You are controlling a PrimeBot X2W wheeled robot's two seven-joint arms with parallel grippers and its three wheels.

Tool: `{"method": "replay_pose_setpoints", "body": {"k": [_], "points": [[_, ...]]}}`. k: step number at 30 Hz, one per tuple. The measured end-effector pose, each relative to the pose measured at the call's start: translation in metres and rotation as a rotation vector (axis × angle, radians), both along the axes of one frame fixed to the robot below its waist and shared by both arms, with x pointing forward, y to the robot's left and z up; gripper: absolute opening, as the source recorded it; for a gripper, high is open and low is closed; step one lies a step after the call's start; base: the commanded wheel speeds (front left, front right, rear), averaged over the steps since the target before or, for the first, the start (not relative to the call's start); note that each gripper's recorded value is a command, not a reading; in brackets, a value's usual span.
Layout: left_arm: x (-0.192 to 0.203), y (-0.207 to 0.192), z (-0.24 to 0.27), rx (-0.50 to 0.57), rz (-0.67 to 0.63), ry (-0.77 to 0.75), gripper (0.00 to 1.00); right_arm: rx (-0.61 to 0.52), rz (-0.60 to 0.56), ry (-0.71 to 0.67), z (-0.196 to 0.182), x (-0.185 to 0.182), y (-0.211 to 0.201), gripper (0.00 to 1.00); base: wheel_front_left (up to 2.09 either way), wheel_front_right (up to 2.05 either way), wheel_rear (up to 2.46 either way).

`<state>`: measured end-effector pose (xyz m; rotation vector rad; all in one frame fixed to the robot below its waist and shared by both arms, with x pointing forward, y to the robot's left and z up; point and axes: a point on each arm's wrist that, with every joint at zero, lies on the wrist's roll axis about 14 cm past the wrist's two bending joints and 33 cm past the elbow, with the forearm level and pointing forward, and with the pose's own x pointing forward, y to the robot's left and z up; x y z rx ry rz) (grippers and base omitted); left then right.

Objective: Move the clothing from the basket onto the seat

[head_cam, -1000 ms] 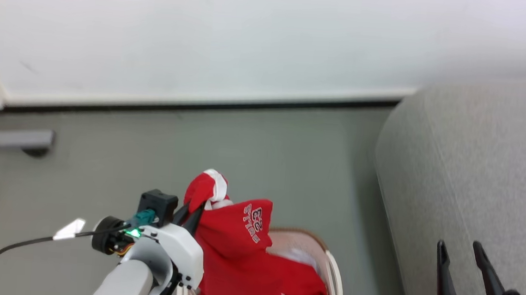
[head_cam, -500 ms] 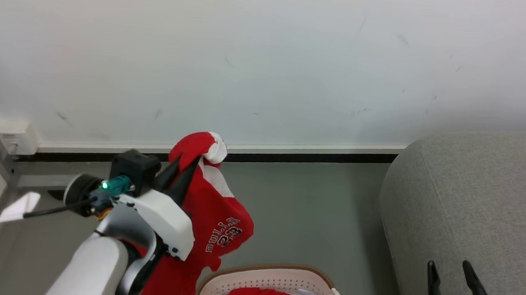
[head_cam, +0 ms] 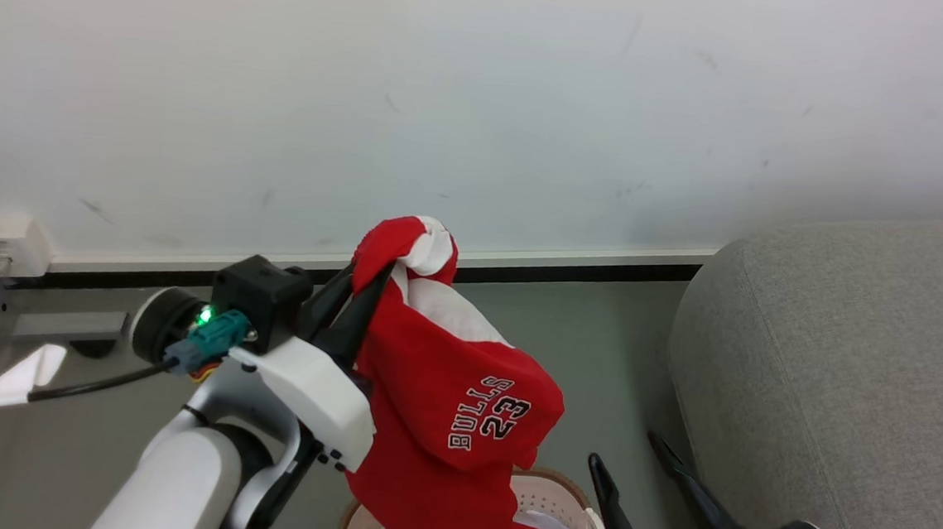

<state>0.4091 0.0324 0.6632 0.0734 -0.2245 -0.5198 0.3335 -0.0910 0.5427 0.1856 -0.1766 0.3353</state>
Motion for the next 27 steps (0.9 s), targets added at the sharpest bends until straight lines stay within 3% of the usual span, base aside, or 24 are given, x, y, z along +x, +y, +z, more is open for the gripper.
{"method": "replay_pose_setpoints", "body": {"k": [4,14,27], "points": [[-0.002,-0.009,-0.002,-0.006,-0.024,0.008,0.0,-0.021,0.099,-0.057,0.019,0.004,0.027,1.0,0.0,0.0,0.0],[-0.009,-0.023,-0.001,-0.007,-0.069,0.01,0.0,-0.131,0.295,-0.068,0.019,0.014,0.079,1.0,0.0,0.0,0.0],[-0.034,-0.049,-0.001,0.011,-0.175,0.014,0.0,-0.335,0.402,-0.023,-0.009,0.028,0.102,1.0,0.0,0.0,0.0]]}}
